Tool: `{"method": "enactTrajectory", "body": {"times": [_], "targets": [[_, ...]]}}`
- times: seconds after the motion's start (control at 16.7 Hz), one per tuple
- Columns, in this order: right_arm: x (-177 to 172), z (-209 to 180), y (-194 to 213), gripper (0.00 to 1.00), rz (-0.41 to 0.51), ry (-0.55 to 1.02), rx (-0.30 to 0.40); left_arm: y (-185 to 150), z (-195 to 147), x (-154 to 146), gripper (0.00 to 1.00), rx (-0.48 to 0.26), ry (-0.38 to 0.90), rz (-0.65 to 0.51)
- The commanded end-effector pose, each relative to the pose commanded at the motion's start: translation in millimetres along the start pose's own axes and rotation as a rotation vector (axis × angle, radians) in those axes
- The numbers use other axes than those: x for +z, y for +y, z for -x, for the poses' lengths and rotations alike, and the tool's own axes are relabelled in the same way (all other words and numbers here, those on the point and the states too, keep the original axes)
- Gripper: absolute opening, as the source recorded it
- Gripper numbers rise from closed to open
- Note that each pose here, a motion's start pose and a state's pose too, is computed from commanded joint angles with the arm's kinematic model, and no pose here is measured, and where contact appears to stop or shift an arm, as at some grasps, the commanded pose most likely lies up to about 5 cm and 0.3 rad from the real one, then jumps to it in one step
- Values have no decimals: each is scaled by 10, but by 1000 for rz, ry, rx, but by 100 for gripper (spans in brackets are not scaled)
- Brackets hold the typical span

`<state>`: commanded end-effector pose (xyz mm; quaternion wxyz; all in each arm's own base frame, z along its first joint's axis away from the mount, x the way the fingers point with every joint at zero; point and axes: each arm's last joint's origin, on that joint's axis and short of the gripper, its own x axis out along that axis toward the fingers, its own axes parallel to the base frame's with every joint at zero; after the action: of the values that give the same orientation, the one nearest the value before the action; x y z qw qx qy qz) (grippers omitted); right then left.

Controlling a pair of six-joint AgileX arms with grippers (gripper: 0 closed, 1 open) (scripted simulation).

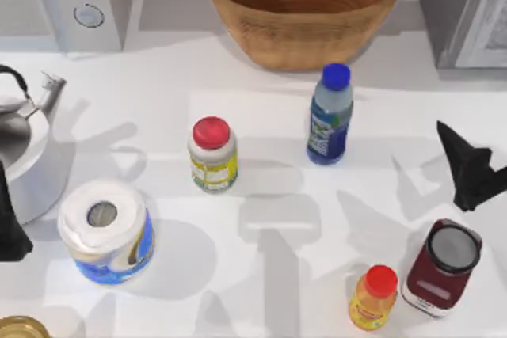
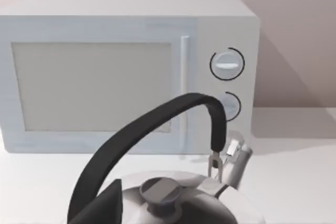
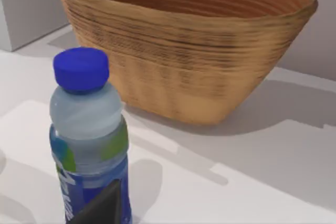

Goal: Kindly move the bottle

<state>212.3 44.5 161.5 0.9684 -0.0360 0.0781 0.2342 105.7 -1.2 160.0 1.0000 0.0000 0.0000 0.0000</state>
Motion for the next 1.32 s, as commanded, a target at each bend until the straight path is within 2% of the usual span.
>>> {"method": "enactTrajectory", "body": {"times": [0.3,0.54,0.72,1.08,1.32], "targets": [[-335,-547,66,100,17,34,177,0,0,0,100,0,0,0],[-582,-766,143,100,29,37,269,0,0,0,100,0,0,0],[-664,-816,171,100,33,38,296,0,0,0,100,0,0,0],[-669,-811,159,100,30,41,290,0,0,0,100,0,0,0],[-623,-1037,185,100,33,32,294,0,0,0,100,0,0,0]]}}
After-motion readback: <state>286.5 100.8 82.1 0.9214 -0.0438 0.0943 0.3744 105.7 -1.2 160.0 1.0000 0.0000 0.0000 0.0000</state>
